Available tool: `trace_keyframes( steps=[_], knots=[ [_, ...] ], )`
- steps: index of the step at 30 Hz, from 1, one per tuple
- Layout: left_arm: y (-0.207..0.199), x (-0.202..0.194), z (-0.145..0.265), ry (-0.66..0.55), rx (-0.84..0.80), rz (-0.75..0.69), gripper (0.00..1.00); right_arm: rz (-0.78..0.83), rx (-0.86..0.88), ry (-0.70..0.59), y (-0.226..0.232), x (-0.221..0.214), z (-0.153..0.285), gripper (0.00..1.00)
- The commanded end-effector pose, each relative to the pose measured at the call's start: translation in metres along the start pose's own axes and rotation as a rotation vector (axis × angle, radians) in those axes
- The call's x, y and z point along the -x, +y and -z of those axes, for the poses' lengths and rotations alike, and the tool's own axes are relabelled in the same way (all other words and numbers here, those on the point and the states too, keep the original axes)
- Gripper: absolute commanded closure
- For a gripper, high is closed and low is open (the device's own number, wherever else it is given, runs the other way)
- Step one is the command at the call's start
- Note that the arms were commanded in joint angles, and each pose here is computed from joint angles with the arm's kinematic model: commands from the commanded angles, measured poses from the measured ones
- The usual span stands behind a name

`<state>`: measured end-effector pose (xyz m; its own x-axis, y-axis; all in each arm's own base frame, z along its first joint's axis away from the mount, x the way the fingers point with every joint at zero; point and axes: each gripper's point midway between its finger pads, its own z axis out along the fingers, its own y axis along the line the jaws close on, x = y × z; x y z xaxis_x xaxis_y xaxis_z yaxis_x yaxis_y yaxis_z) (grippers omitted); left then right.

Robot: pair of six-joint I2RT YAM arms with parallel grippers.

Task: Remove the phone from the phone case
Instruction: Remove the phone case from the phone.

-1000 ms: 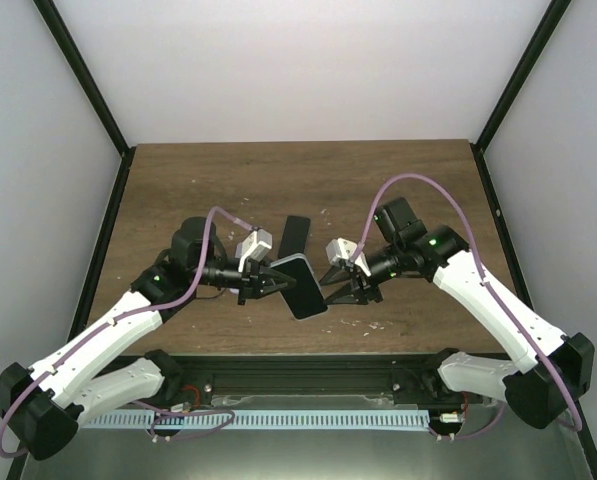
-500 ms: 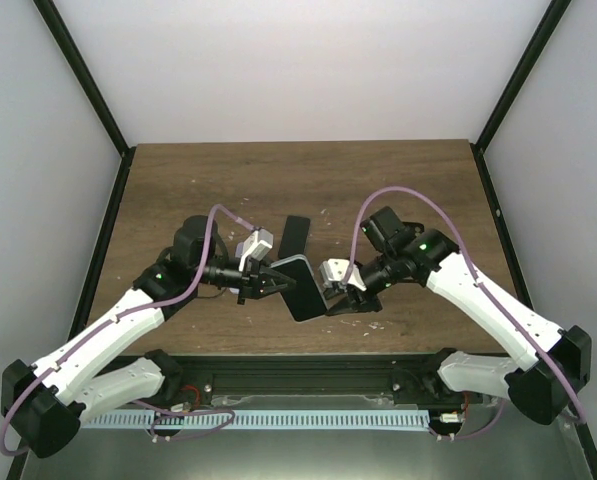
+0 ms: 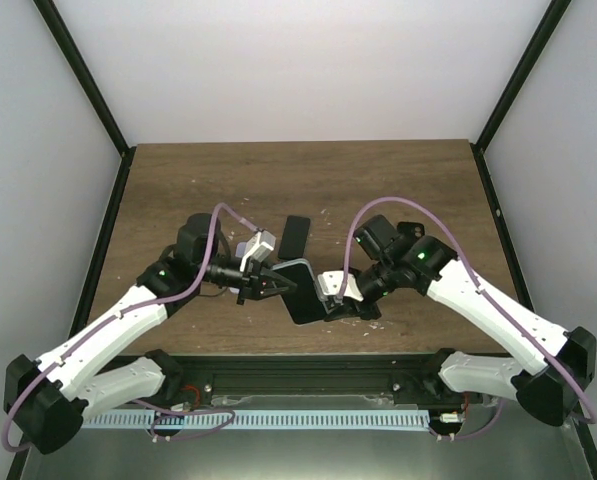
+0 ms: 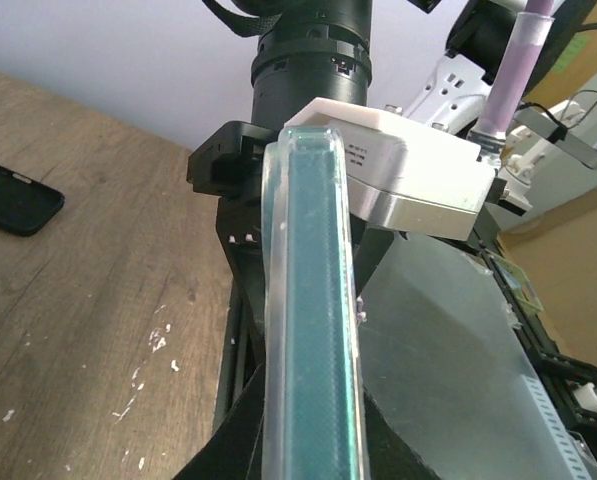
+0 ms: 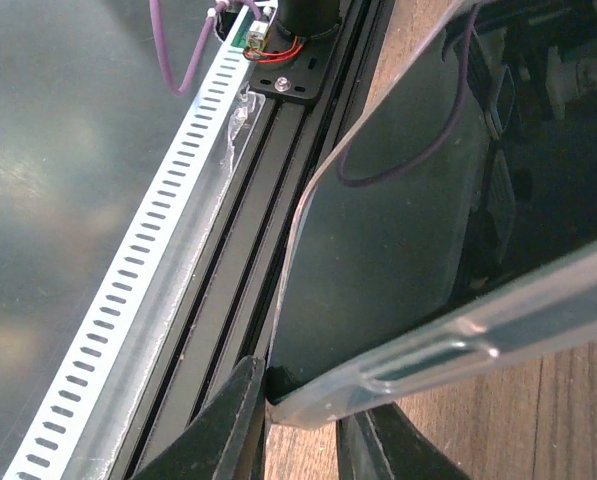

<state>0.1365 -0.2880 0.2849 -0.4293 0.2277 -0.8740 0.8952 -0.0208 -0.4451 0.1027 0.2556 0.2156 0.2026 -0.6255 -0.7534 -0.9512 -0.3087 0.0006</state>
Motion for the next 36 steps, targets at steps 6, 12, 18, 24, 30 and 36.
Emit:
trace_keyframes(
  steps=[6, 12, 18, 24, 30, 36],
  knots=[
    [0.000, 0.021, 0.001, -0.022, -0.085, 0.026, 1.00, 0.232, -0.057, 0.031, 0.007, 0.006, -0.005, 0.81],
    [0.003, 0.019, -0.003, -0.010, -0.128, 0.073, 1.00, 0.271, -0.072, 0.021, 0.002, 0.009, -0.009, 0.81],
    [0.007, 0.016, -0.006, 0.008, -0.147, 0.105, 1.00, 0.289, -0.089, 0.023, -0.007, 0.010, -0.014, 0.79],
    [0.005, 0.014, -0.006, 0.016, -0.173, 0.123, 1.00, 0.310, -0.111, 0.034, -0.015, 0.014, -0.013, 0.78],
    [0.005, 0.013, -0.007, 0.025, -0.190, 0.148, 1.00, 0.325, -0.132, 0.055, -0.022, 0.014, -0.013, 0.76],
    [0.004, 0.013, -0.007, 0.025, -0.196, 0.148, 1.00, 0.306, -0.160, 0.045, -0.028, 0.017, -0.013, 0.76]
  ],
)
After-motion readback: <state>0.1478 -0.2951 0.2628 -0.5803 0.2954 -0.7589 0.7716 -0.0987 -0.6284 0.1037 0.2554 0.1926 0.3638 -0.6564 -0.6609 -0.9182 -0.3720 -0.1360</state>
